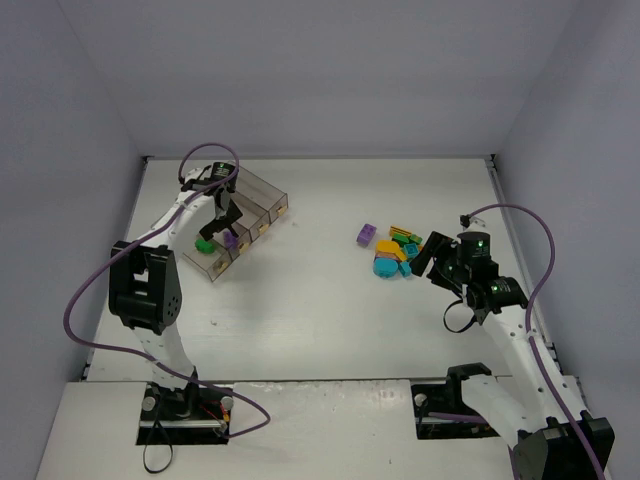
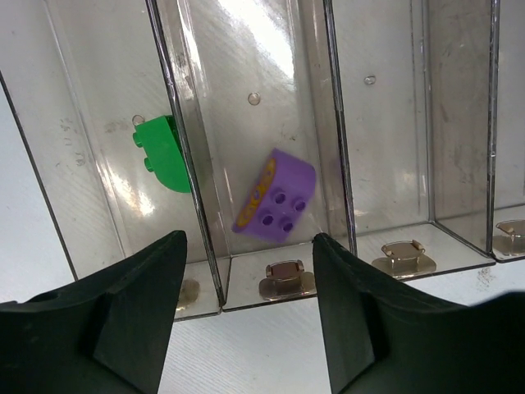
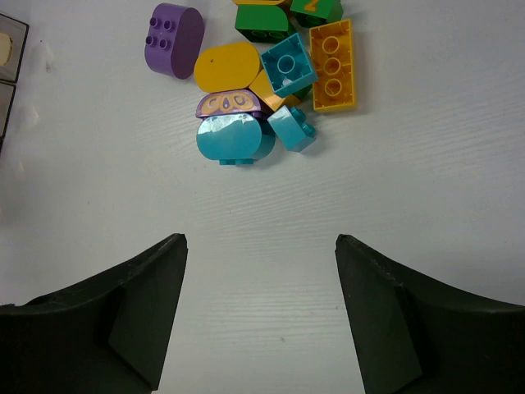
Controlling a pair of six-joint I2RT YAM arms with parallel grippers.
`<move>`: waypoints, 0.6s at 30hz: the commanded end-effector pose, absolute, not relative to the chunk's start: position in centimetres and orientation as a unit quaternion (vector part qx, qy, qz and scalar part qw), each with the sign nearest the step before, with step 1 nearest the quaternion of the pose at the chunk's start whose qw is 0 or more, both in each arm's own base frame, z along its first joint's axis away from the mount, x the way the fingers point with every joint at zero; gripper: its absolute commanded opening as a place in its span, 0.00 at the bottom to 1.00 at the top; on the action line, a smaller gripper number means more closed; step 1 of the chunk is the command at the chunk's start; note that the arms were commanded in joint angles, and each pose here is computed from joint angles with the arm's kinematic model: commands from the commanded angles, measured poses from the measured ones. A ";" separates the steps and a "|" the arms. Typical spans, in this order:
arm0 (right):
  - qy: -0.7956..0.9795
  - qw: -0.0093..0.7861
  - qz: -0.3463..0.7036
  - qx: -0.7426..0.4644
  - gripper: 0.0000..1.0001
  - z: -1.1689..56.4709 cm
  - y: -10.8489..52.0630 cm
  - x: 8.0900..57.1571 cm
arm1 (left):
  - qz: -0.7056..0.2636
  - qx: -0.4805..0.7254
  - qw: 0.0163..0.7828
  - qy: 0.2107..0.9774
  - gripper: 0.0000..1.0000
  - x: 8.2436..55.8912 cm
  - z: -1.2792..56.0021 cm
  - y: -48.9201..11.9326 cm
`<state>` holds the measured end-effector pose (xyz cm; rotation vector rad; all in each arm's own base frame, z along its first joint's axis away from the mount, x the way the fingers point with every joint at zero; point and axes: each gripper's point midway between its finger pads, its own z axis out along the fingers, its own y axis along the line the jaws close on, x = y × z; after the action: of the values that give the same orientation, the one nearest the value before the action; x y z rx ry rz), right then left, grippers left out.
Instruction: Sort the legos into containers by color
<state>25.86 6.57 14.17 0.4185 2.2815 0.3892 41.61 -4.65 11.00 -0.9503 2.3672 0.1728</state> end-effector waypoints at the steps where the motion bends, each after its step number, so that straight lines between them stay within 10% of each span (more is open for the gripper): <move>1: 0.891 0.395 0.155 0.163 0.70 14.8 6.6 26.6 | 0.054 -0.365 0.322 0.872 0.57 42.4 13.8 -4.4; 7: 0.891 0.397 0.152 0.160 0.70 14.9 6.5 26.7 | 0.035 -0.297 0.365 0.882 0.58 43.7 16.4 -6.2; 18: 0.890 0.400 0.156 0.151 0.71 15.3 6.7 26.9 | -0.144 0.096 0.445 0.879 0.63 46.6 19.9 -28.6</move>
<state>25.85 6.53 13.88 0.4116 2.2940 0.3813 45.20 -22.38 17.49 -0.0131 2.2922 -0.1757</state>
